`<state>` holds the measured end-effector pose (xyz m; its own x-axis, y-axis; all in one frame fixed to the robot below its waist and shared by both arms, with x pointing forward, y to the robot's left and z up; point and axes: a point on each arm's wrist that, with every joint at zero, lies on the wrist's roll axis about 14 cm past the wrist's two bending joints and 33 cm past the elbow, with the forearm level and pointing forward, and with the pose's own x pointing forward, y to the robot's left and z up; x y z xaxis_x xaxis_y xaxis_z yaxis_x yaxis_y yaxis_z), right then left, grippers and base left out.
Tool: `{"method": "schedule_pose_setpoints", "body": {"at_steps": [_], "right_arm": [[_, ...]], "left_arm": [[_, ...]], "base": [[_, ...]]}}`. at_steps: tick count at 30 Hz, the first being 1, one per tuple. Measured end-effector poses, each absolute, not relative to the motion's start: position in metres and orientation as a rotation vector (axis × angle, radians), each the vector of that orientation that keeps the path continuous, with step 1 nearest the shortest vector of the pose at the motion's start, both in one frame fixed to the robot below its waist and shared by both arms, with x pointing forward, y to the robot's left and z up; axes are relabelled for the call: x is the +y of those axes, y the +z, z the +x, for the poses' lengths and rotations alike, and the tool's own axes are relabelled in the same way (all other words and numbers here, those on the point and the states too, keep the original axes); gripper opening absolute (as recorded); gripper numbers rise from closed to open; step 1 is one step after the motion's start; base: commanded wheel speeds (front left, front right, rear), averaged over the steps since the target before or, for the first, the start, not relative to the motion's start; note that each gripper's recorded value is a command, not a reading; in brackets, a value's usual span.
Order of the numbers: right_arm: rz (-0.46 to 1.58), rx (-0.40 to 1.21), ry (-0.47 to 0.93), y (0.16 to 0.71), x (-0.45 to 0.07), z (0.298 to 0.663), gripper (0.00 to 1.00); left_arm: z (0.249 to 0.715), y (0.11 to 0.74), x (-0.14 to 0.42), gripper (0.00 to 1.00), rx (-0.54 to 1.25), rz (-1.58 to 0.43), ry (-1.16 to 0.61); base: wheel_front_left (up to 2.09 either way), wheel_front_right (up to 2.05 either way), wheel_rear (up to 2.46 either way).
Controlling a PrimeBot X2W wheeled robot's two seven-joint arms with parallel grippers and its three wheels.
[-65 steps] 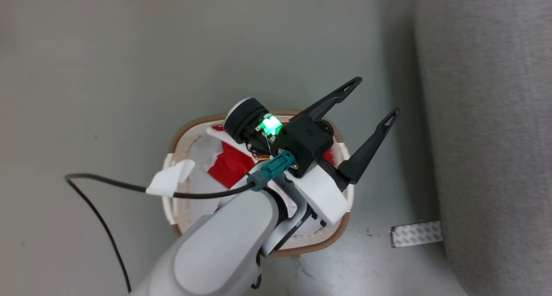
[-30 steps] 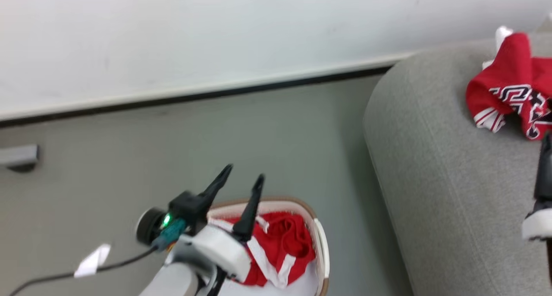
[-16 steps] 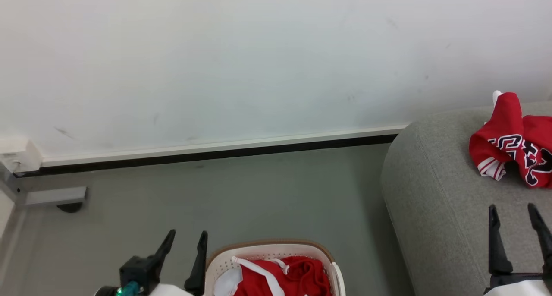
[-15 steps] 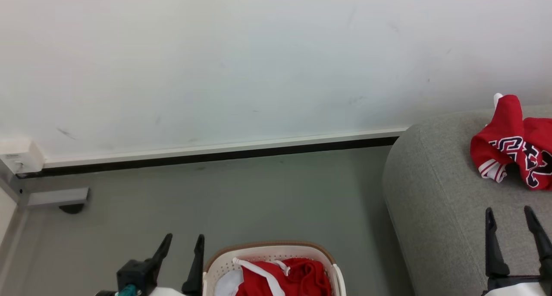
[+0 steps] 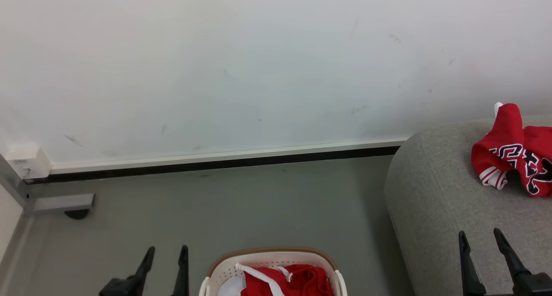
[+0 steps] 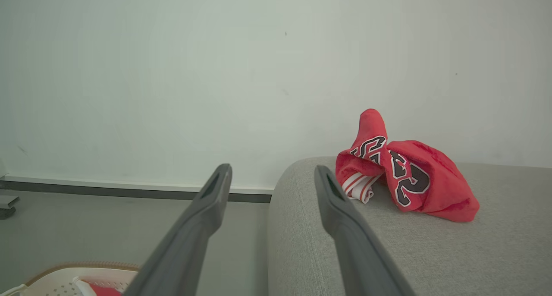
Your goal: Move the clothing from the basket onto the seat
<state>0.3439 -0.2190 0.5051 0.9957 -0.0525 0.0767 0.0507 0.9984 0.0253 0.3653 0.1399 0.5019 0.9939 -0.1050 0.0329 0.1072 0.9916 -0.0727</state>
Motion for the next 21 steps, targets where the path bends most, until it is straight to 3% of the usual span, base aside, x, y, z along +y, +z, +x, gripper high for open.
{"method": "schedule_pose_setpoints", "body": {"at_steps": [21], "right_arm": [[0.018, -0.096, -0.086, 0.512, -0.231, 0.347, 1.00]], "left_arm": [[0.383, 0.503, 0.104, 1.00, -0.039, -0.091, -0.211]], "base": [[0.00, 0.00, 0.00]]}}
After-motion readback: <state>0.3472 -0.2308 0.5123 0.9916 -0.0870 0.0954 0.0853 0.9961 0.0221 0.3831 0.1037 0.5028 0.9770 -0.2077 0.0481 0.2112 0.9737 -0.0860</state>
